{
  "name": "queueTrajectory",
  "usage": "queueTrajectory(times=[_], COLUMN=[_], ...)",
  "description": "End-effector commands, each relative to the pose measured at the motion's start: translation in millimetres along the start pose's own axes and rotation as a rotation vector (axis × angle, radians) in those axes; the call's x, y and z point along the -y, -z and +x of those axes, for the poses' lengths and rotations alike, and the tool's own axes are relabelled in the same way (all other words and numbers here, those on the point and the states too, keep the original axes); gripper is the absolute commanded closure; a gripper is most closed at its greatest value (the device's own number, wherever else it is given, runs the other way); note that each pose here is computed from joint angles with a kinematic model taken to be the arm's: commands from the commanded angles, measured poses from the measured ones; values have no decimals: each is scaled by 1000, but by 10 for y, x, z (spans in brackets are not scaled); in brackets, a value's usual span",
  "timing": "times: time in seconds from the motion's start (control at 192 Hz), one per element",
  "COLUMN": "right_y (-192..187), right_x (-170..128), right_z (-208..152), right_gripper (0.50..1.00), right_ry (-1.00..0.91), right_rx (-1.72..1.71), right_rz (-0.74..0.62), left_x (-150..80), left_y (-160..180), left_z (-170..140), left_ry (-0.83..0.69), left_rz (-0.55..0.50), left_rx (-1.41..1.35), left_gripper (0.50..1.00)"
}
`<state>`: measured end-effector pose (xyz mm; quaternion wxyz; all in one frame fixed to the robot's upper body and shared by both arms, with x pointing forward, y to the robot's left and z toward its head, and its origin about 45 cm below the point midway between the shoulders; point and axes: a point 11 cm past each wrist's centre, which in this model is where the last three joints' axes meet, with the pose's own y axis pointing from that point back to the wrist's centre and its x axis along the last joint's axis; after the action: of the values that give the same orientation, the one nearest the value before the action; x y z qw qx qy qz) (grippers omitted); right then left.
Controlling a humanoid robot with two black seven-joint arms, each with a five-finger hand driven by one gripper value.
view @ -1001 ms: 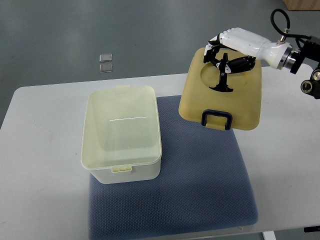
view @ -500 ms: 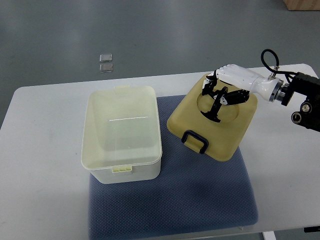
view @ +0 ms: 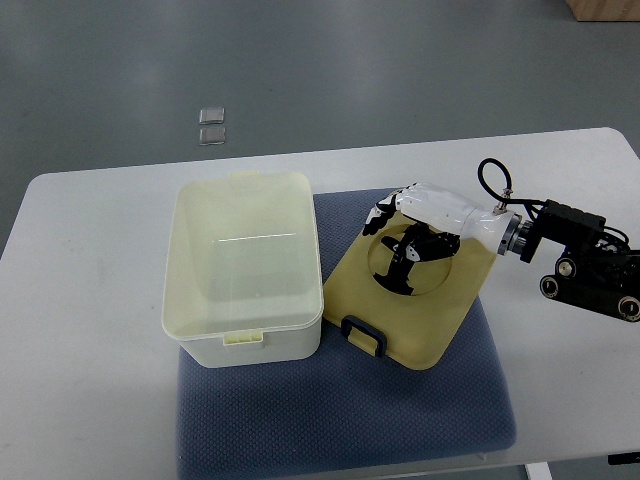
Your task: Open white storage box with right hand
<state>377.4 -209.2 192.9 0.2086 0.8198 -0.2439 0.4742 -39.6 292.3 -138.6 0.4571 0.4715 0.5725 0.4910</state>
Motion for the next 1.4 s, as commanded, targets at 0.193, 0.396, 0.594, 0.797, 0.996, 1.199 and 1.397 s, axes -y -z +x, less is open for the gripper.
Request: queueTrajectory(times=[0.193, 0.396, 0.594, 0.797, 0.996, 1.199, 1.397], right_y=[-35, -177, -332, -433, -366, -247, -465], right_x=[-79, -298, -573, -664, -557, -316, -147], right_z=[-61, 15, -8, 618, 1252, 1849, 1946], right_gripper=[587, 576, 576, 579, 579, 579, 572], right_ry=[7, 35, 93, 1, -188, -508, -792], right_rx=[8, -24, -63, -155, -35, 445, 1216], right_rz=[-15, -58, -112, -153, -150, -84, -127], left_x=[0, 0, 0, 0, 0, 1, 2], left_y=[1, 2, 2, 2, 4, 5, 4], left_z=[0, -1, -1, -7, -7, -17, -33], left_ry=[0, 1, 1, 3, 3, 6, 10], left_rz=[0, 1, 1, 1, 1, 1, 1], left_rx=[0, 2, 2, 2, 4, 4, 3], left_gripper=[500, 500, 500, 500, 500, 500, 500])
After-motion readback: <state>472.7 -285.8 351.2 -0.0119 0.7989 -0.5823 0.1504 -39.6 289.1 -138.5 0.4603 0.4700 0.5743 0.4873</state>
